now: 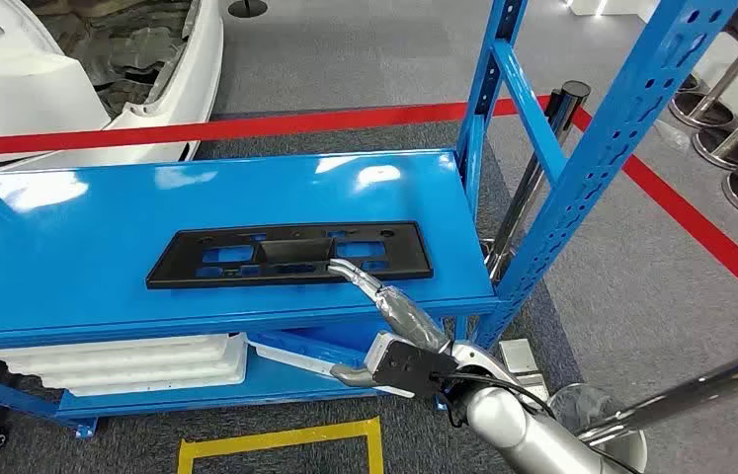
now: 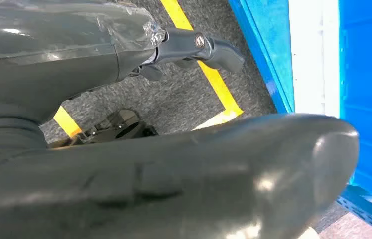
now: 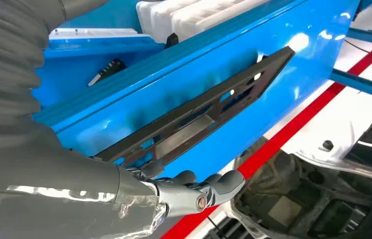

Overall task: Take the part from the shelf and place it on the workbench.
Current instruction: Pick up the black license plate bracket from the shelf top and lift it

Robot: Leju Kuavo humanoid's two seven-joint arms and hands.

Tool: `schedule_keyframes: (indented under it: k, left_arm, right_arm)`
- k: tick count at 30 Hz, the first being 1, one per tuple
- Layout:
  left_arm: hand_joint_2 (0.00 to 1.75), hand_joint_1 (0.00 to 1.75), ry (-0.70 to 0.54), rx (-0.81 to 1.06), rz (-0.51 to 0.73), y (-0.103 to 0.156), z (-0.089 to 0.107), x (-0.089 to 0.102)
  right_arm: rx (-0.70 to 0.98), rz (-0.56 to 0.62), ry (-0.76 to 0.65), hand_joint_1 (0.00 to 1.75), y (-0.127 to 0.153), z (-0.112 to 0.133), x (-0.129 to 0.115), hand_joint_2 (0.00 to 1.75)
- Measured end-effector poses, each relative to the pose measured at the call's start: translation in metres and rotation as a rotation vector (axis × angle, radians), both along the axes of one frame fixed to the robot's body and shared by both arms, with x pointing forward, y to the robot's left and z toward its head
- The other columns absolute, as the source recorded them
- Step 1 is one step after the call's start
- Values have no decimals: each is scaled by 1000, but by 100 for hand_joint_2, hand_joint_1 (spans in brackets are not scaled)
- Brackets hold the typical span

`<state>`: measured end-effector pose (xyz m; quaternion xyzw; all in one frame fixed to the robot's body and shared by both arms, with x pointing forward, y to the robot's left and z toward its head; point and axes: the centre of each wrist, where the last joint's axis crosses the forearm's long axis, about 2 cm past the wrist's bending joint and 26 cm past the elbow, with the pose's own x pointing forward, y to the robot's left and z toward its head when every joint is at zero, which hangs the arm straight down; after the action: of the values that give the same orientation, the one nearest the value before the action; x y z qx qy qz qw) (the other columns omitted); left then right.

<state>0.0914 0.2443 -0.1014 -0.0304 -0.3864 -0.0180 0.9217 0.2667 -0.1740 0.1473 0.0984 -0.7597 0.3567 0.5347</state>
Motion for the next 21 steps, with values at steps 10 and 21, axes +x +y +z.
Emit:
schedule_keyframes:
  k: [10, 21]
  left_arm:
    - [0, 0, -7, 0, -5, -2, 1, 4]
    - [0, 0, -11, 0, 7, -5, 2, 8]
  right_arm:
    - [-16, 2, 26, 0, 0, -1, -1, 175]
    - [-22, -7, 38, 0, -1, -1, -1, 175]
